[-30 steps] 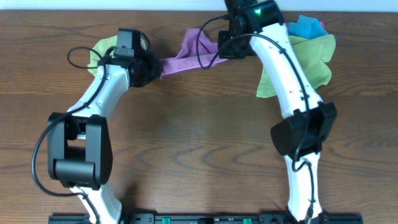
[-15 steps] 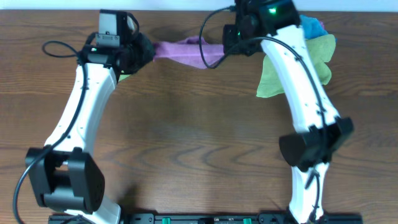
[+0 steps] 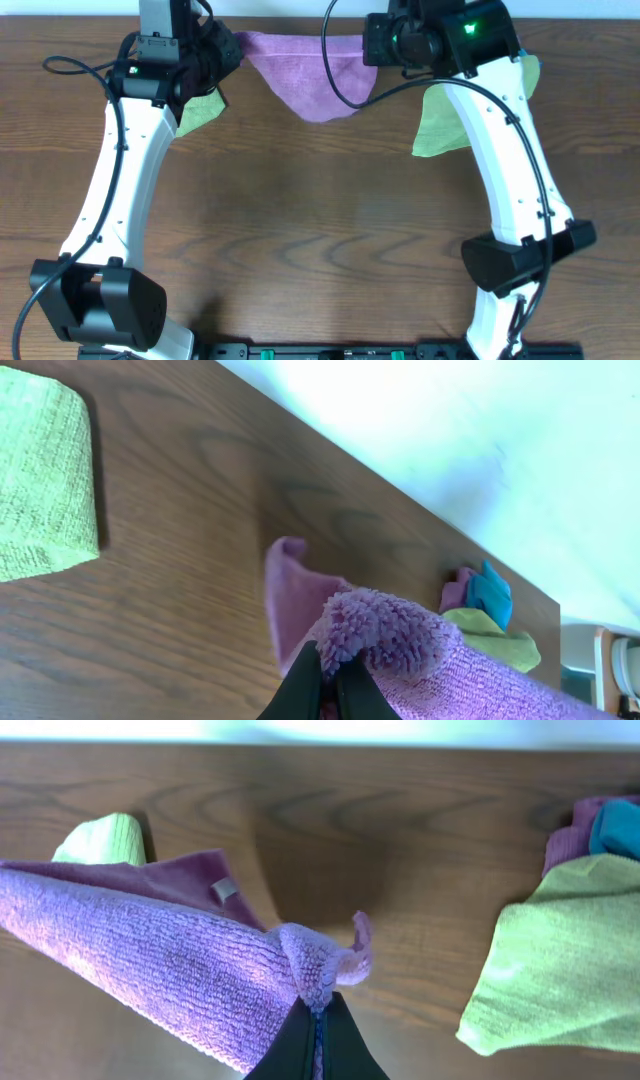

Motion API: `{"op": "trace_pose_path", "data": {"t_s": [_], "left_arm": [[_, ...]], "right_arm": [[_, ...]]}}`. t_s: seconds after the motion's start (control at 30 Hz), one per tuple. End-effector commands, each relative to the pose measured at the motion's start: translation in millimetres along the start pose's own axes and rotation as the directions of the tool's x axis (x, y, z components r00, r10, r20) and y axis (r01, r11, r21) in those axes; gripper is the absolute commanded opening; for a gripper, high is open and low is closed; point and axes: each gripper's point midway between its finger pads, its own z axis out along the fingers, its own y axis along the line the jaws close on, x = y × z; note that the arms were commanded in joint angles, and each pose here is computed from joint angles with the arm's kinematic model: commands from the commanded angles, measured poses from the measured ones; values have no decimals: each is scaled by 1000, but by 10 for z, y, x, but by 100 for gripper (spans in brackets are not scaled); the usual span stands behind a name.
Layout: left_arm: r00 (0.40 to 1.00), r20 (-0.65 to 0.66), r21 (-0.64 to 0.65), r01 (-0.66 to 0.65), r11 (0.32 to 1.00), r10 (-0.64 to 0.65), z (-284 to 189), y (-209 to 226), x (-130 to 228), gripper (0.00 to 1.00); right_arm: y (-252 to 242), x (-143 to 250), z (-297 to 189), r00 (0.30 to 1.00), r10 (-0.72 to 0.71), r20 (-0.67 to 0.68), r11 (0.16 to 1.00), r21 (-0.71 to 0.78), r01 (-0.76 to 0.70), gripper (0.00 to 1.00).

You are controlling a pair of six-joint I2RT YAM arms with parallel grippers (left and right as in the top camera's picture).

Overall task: Fold the cloth
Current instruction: 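Stretch the purple cloth between both grippers, pulling apart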

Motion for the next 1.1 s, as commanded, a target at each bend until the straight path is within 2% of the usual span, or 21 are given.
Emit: {"op": "trace_pose_path", "data": {"t_s": [0.0, 0.4, 0.67, 0.83, 1.07], "left_arm": [[997, 80, -53, 17, 998, -13, -62, 85, -202, 6], [996, 89, -89, 11, 996, -3, 567, 323, -269, 6], [992, 120, -72, -28, 997, 37, 848, 378, -366, 6], [995, 67, -102, -62, 993, 69, 877, 464, -250, 6], [992, -87, -143, -103, 984, 91, 797, 602, 85, 6]], "right_arm": [[-116, -33, 137, 1000, -11, 8, 998, 63, 10, 1], [-276, -359, 843, 994, -39, 100, 995, 95, 29, 1], [-360, -613, 1007, 981, -39, 191, 995, 92, 22, 1], [-370, -487, 1028, 989, -59, 139, 994, 104, 44, 1], [-400, -4, 1038, 996, -75, -52, 987, 135, 82, 1]]}}
